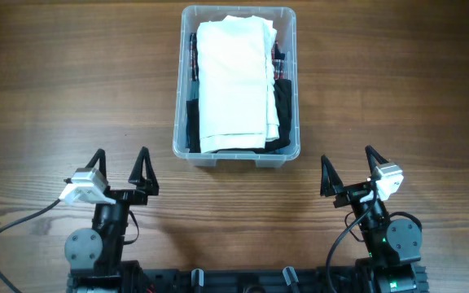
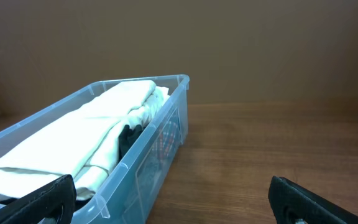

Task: Pack container

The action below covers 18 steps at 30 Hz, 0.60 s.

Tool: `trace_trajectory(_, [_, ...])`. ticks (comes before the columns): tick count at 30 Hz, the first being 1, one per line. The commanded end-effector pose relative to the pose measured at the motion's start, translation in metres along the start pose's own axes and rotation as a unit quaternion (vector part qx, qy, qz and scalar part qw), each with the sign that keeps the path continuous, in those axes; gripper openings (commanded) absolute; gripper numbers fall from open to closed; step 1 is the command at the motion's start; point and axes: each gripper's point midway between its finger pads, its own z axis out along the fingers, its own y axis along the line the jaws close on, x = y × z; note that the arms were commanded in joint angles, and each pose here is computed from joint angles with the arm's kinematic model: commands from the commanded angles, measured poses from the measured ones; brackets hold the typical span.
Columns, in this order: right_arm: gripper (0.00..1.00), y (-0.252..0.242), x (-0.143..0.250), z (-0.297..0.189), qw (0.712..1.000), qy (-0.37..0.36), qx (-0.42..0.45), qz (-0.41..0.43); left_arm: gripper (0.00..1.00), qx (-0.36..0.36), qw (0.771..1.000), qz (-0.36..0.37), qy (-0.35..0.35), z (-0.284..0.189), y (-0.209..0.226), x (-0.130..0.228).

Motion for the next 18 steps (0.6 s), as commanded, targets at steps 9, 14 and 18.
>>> trace_trajectory(9, [1.00,-0.001,-0.002,-0.001,1.000,-0.006,0.003,-0.010,1.00,0.008,1.000,0.002,0.029,0.002,0.006,0.035])
trace_trajectory(14, [1.00,-0.001,-0.002,-0.001,1.000,-0.006,0.003,-0.010,1.00,0.005,0.999,0.001,0.036,0.003,0.009,0.042])
trace_trajectory(18, [1.00,-0.001,-0.002,0.000,1.000,-0.005,0.003,-0.009,1.00,-0.002,0.999,0.000,0.051,0.004,0.015,0.055])
